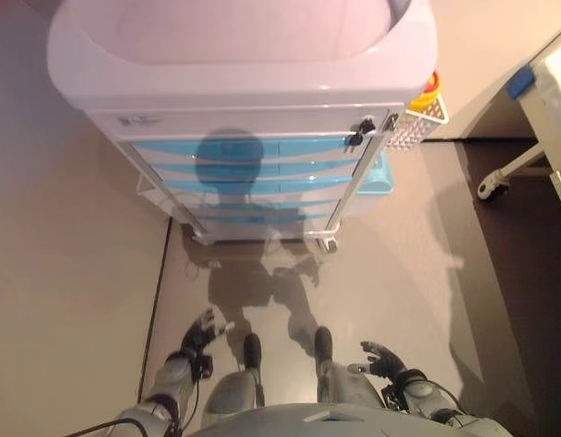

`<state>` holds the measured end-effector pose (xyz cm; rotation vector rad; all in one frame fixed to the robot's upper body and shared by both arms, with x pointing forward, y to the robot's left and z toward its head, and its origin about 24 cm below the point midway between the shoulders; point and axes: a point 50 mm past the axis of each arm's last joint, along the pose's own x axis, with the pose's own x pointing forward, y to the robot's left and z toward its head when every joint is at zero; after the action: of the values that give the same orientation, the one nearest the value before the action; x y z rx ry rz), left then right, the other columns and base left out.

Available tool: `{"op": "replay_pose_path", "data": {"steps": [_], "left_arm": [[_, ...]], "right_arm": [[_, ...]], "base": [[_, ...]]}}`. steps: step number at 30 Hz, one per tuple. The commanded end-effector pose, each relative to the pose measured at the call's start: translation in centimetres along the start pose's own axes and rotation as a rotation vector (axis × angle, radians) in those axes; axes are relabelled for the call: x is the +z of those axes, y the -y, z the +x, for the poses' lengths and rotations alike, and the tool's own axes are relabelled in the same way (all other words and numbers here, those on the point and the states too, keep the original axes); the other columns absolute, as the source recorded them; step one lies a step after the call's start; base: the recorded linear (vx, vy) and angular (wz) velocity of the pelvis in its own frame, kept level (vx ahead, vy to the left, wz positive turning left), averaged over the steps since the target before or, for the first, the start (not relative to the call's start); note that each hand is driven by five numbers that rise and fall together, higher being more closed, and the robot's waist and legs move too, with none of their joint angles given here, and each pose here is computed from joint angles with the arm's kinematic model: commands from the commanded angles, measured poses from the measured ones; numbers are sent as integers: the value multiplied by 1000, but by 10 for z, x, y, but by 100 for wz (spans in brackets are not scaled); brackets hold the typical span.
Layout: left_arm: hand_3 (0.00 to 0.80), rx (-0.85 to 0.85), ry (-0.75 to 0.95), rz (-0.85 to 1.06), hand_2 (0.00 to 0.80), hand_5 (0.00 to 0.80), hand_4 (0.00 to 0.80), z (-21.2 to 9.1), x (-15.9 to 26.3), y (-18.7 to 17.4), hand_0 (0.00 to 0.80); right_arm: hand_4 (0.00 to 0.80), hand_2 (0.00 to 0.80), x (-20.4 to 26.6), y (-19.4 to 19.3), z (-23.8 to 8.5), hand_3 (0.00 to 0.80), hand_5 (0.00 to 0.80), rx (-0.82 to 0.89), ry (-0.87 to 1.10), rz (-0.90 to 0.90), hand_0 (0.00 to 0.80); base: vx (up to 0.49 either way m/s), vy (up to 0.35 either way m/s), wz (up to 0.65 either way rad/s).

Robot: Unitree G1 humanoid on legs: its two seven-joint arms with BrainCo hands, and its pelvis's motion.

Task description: Open the drawer and pick up the medicine

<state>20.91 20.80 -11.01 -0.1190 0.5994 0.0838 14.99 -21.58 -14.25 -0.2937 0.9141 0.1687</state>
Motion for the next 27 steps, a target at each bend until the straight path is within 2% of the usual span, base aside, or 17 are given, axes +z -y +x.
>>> {"op": "replay_pose_path", "data": {"steps": [1, 7, 15, 21, 27], "left_arm": [[0, 0, 203, -137, 0, 0, 0, 12, 43, 5, 0], [0, -56, 417, -322, 0, 0, 0, 18, 96, 5, 0], [0, -278, 639, -570, 0, 0, 0, 17, 160, -3, 0], [0, -333, 870, -600, 0, 0, 0, 4, 215, -18, 0], [0, -401, 1007, -628, 0, 0, 0, -9, 266, -30, 0]], "right_arm": [[0, 0, 20, 4, 4, 0, 0, 1, 71, -20, 0], [0, 0, 28, 5, 5, 0, 0, 10, 106, -5, 0], [0, 0, 22, -15, 2, 0, 0, 71, 128, 12, 0], [0, 0, 16, -32, -1, 0, 0, 120, 145, 38, 0], [0, 0, 8, -50, -5, 0, 0, 162, 142, 59, 0]], "base": [[-82, 37, -25], [-29, 3, -25], [-3, -40, -23], [14, -101, -12], [46, -119, -10]]}}
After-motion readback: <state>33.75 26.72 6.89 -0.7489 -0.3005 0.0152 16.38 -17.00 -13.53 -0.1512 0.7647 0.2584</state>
